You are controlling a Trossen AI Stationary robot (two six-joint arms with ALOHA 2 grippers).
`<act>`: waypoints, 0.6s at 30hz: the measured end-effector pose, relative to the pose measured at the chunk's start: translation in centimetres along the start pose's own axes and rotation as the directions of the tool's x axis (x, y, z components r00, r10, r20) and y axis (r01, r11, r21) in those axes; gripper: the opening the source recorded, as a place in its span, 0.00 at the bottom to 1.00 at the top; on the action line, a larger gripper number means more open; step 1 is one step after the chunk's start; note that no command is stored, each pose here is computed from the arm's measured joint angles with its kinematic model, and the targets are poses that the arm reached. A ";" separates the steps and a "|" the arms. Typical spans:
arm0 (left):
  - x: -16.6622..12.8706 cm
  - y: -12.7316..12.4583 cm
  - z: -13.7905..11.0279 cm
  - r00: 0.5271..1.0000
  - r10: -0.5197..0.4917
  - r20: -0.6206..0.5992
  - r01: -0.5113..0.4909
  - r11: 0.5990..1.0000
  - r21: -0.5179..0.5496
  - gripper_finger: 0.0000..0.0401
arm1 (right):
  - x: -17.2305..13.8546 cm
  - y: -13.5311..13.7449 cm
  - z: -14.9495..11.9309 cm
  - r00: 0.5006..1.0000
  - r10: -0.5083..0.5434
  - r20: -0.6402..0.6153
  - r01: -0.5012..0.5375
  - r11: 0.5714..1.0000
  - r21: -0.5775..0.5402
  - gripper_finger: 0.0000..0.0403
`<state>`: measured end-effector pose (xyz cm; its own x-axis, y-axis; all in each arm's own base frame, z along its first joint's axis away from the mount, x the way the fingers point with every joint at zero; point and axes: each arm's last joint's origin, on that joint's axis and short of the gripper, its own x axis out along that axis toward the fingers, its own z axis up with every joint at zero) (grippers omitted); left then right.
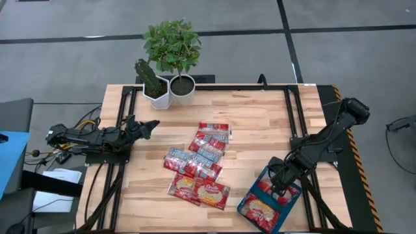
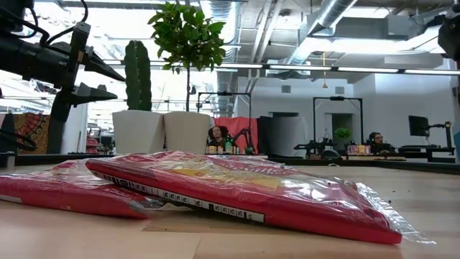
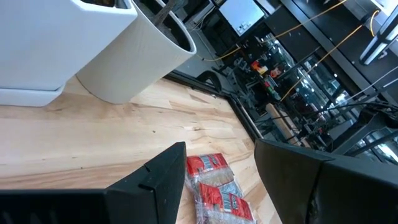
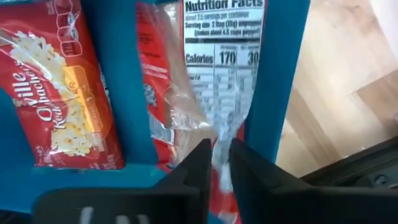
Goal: Sort popcorn bags into baskets
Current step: Put the red popcorn bag into the blue bin
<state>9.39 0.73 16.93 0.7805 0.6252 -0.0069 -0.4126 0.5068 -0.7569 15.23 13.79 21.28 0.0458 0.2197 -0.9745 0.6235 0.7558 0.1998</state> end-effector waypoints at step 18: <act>0.0 0.1 0.1 0.999 0.026 0.028 -0.027 0.999 0.038 0.46 | -7.6 0.0 6.7 0.949 0.245 0.198 -0.230 0.968 -0.097 0.55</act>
<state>9.32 0.81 16.90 0.7559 0.6547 -0.0085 -0.4514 0.5117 -0.7310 20.12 8.03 28.01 0.3508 0.2717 -0.8962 0.5180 0.7410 0.4274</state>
